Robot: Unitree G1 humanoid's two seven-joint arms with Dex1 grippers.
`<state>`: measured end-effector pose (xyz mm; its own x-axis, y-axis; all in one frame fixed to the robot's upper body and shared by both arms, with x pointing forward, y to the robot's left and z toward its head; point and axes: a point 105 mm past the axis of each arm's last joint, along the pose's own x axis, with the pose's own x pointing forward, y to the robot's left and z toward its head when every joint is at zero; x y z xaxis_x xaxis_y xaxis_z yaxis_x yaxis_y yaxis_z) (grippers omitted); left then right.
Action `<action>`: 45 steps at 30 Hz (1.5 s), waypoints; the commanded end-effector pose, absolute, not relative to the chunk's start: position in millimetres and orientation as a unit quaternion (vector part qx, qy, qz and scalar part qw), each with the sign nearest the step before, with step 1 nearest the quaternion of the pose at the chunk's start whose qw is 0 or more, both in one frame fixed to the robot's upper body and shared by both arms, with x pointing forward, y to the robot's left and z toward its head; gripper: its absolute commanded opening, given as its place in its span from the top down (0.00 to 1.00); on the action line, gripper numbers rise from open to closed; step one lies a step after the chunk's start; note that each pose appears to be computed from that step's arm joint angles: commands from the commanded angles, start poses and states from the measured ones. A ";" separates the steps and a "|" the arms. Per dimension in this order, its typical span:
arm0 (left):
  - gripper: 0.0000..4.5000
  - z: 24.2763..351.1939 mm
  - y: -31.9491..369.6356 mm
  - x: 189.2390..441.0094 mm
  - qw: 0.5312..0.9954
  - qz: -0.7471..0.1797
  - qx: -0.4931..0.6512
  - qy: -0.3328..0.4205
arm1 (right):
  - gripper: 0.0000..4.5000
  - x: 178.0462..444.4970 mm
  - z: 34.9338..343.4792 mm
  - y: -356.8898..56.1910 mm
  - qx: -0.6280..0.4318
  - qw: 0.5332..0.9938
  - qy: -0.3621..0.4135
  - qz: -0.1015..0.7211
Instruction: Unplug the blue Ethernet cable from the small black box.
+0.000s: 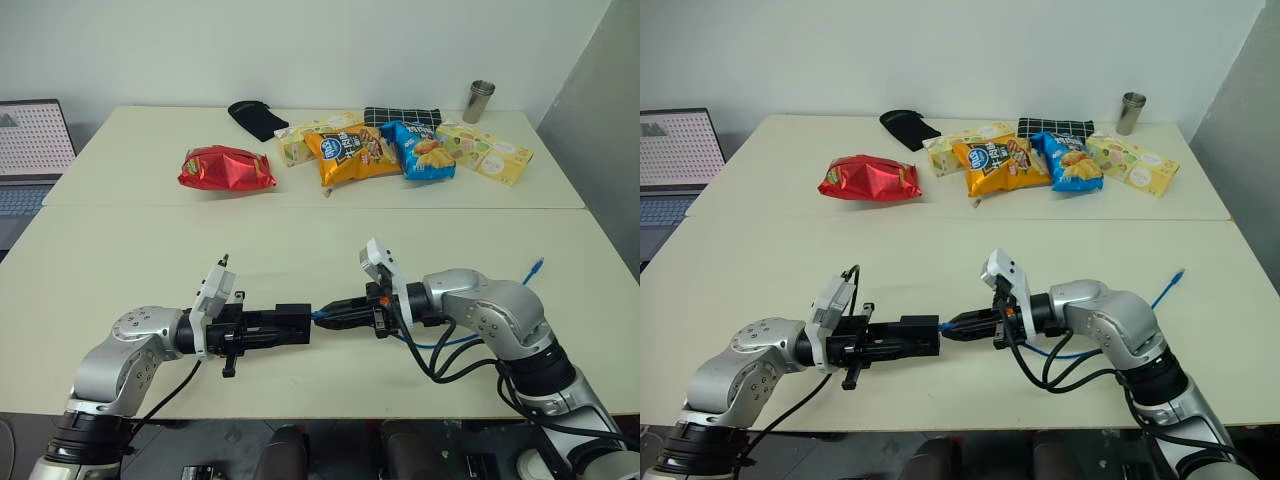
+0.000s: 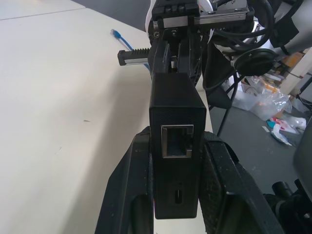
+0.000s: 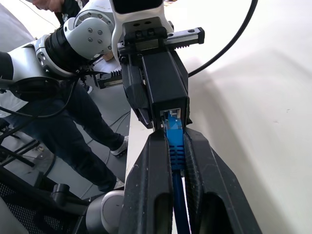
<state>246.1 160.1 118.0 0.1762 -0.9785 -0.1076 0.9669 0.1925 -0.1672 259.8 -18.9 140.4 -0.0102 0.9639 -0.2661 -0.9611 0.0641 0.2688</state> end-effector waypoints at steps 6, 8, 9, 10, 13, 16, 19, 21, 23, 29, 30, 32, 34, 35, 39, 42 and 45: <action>0.82 122.8 183.9 243.3 0.804 -0.588 -0.026 0.090 | 0.99 282.1 147.4 -46.2 -0.001 0.754 0.166 0.635; 0.82 126.1 187.6 246.3 0.819 -0.567 -0.034 0.086 | 0.99 311.2 146.6 -56.9 -0.019 0.805 0.136 0.577; 0.82 127.4 188.3 247.4 0.824 -0.559 -0.037 0.085 | 0.99 323.4 146.5 -60.8 -0.024 0.826 0.122 0.550; 0.82 128.3 188.2 247.9 0.827 -0.554 -0.040 0.084 | 0.99 336.1 146.0 -64.6 -0.030 0.846 0.109 0.520; 0.82 129.0 184.4 250.0 0.841 -0.532 -0.048 0.086 | 0.99 381.5 138.9 -77.8 -0.061 0.910 0.073 0.403; 0.82 131.4 179.2 254.3 0.853 -0.514 -0.045 0.077 | 0.99 404.5 129.6 -78.2 -0.081 0.934 0.074 0.341; 0.82 134.9 177.4 259.2 0.864 -0.497 -0.042 0.071 | 0.79 411.6 123.9 -77.4 -0.094 0.935 0.085 0.331; 0.82 136.5 178.3 264.0 0.873 -0.480 -0.045 0.071 | 0.69 412.1 120.9 -80.7 -0.111 0.932 0.090 0.334; 0.82 138.6 182.3 271.1 0.887 -0.453 -0.061 0.066 | 0.56 408.6 123.4 -83.6 -0.119 0.926 0.087 0.347; 0.82 147.2 203.3 294.1 0.930 -0.363 -0.045 0.013 | 0.19 359.6 159.7 -73.8 -0.140 0.861 0.015 0.488; 0.82 147.8 210.4 300.7 0.941 -0.337 -0.026 0.000 | 0.15 341.1 166.6 -68.4 -0.139 0.835 0.003 0.532; 0.82 148.4 225.2 314.3 0.959 -0.281 0.011 -0.027 | 0.03 320.1 173.0 -61.4 -0.147 0.807 -0.007 0.571; 0.82 149.6 237.5 326.3 0.970 -0.233 0.036 -0.055 | 0.03 310.6 175.9 -53.1 -0.157 0.794 -0.014 0.587; 0.82 149.7 240.5 329.7 0.972 -0.221 0.044 -0.063 | 0.03 307.6 176.7 -50.3 -0.159 0.790 -0.016 0.592; 0.82 138.4 259.3 355.6 0.985 -0.135 0.046 -0.094 | 0.03 301.6 179.1 -17.4 -0.159 0.780 -0.031 0.605; 0.82 128.6 260.0 365.4 0.987 -0.126 0.041 -0.095 | 0.03 301.4 176.6 -5.8 -0.160 0.777 -0.031 0.609; 0.82 115.0 262.6 372.1 0.990 -0.109 0.034 -0.084 | 0.03 299.2 174.2 1.2 -0.166 0.771 -0.030 0.614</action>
<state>368.9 259.3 110.9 0.9609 -0.2478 0.1237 0.2409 0.9681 0.0686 302.1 -3.8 165.0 0.2526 0.9518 -0.1738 -0.9457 0.2049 -0.2524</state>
